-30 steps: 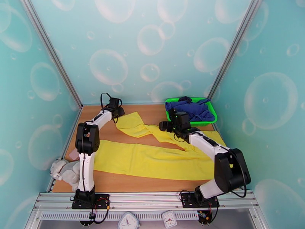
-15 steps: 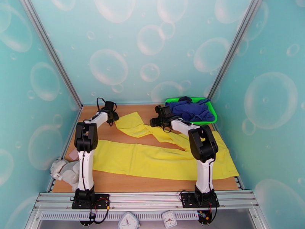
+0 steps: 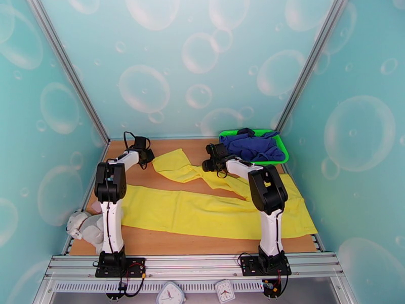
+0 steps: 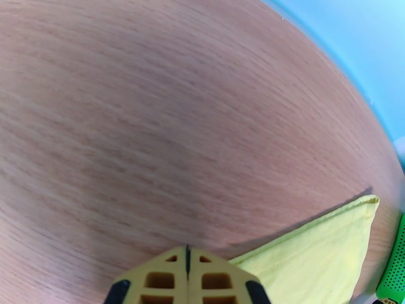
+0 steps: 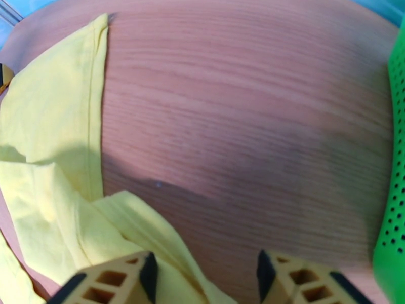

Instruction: Fold and stack the trousers

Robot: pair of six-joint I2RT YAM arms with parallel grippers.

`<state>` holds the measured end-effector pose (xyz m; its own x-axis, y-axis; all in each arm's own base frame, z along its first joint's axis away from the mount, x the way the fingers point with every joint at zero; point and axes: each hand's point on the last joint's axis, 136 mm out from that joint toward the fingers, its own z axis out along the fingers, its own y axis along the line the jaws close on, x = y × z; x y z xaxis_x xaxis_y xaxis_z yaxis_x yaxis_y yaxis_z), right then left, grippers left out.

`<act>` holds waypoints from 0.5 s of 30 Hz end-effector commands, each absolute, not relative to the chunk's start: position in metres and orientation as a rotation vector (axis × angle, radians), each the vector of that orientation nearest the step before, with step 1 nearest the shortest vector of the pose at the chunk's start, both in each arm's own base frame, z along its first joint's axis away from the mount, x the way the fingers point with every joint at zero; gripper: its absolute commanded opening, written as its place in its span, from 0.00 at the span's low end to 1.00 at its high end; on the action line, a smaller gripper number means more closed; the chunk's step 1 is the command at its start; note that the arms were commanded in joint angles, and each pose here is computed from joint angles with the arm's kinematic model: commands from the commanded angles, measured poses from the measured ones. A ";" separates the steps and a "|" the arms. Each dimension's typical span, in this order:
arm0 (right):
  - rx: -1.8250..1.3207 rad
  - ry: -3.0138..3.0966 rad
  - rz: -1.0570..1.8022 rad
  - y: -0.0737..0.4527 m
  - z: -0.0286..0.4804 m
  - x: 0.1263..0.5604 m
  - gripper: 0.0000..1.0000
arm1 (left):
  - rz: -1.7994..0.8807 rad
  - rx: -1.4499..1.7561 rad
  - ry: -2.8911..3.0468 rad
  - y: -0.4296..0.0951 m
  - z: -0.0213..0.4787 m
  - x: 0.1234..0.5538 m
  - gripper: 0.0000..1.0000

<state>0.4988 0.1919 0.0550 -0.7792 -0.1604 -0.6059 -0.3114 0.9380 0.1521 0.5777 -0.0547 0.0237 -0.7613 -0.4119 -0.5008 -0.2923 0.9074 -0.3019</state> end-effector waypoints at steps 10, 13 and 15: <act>-0.365 2.416 0.454 0.201 0.088 0.494 0.00 | -0.271 -0.601 2.488 -0.029 0.021 0.558 0.00; -0.375 2.371 0.459 0.201 0.104 0.491 0.00 | -0.262 -0.634 2.458 -0.019 0.025 0.555 0.00; -0.372 2.358 0.455 0.199 0.111 0.488 0.00 | -0.261 -0.654 2.426 -0.012 0.031 0.553 0.00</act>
